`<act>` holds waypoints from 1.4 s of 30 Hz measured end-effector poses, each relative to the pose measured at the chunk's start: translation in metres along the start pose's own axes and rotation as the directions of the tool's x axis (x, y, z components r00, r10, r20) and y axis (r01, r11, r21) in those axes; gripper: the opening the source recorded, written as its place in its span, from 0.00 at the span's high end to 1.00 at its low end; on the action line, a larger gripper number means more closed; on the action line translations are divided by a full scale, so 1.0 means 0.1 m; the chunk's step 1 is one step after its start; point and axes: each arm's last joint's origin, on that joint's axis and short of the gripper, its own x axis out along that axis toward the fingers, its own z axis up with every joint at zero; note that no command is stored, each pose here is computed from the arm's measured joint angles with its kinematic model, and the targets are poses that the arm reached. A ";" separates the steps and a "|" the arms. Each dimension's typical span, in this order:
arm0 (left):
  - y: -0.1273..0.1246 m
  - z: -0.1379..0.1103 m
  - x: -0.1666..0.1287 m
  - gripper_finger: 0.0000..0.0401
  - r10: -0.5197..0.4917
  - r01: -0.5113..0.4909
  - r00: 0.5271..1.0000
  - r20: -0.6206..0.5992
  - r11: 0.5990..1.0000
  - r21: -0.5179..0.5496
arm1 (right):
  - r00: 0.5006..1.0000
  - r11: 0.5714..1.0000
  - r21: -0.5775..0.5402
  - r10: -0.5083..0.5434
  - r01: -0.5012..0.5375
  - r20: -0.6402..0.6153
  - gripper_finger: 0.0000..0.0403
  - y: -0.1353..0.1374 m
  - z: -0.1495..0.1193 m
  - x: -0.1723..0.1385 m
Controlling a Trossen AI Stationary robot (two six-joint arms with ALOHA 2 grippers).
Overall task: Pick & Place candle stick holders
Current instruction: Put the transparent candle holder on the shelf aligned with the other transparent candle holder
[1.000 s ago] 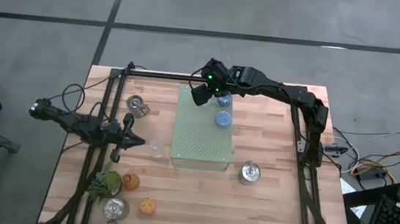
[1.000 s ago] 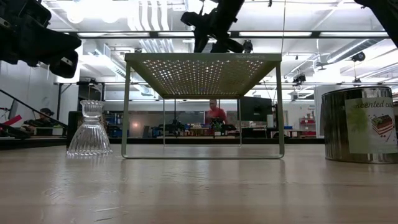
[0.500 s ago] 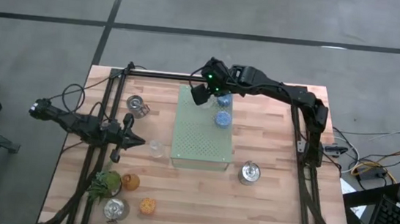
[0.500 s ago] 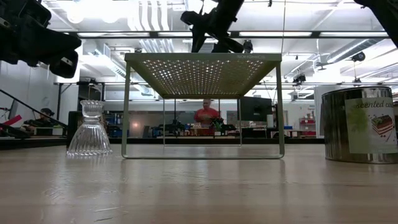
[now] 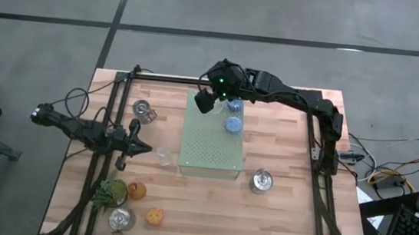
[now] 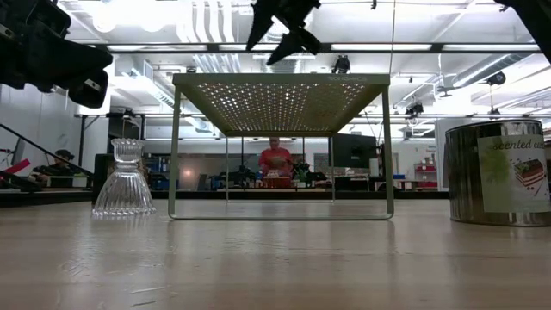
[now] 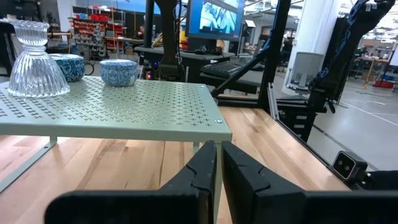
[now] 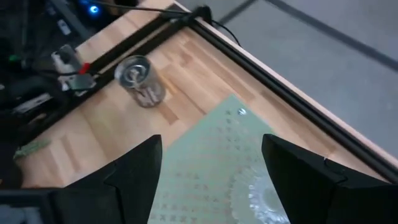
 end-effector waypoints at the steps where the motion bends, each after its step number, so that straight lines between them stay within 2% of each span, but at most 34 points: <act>1: 0.00 0.00 0.00 0.93 0.000 0.000 1.000 0.000 1.000 0.000 | 1.000 1.000 -0.016 0.012 -0.012 0.010 0.34 0.04 0.00 -0.01; 13: 0.00 0.00 0.00 0.93 0.000 0.000 1.000 0.000 1.000 0.000 | 0.977 0.962 -0.218 0.187 -0.162 0.100 0.37 0.60 -0.19 -0.11; 19: 0.00 0.00 0.00 0.93 0.000 0.000 1.000 0.000 1.000 0.000 | 0.955 0.887 -0.413 0.275 -0.207 0.114 0.36 0.97 -0.40 0.01; 23: 0.00 0.00 0.00 0.93 0.000 0.000 1.000 0.000 1.000 0.000 | 0.926 0.848 -0.476 0.344 -0.235 0.157 0.38 1.24 -0.54 0.18; 27: 0.00 0.00 0.00 0.93 0.000 0.000 1.000 0.000 1.000 0.000 | 0.922 0.847 -0.457 0.365 -0.271 0.129 0.41 1.38 -0.69 0.33; 32: 0.00 0.00 0.00 0.93 0.000 0.000 1.000 0.000 1.000 0.000 | 0.926 0.837 -0.443 0.376 -0.319 0.043 0.42 1.41 -0.83 0.59; 42: 0.00 0.00 0.00 0.93 0.001 -0.001 1.000 0.000 1.000 0.000 | 0.944 0.839 -0.445 0.327 -0.313 -0.047 0.39 1.40 -1.04 0.86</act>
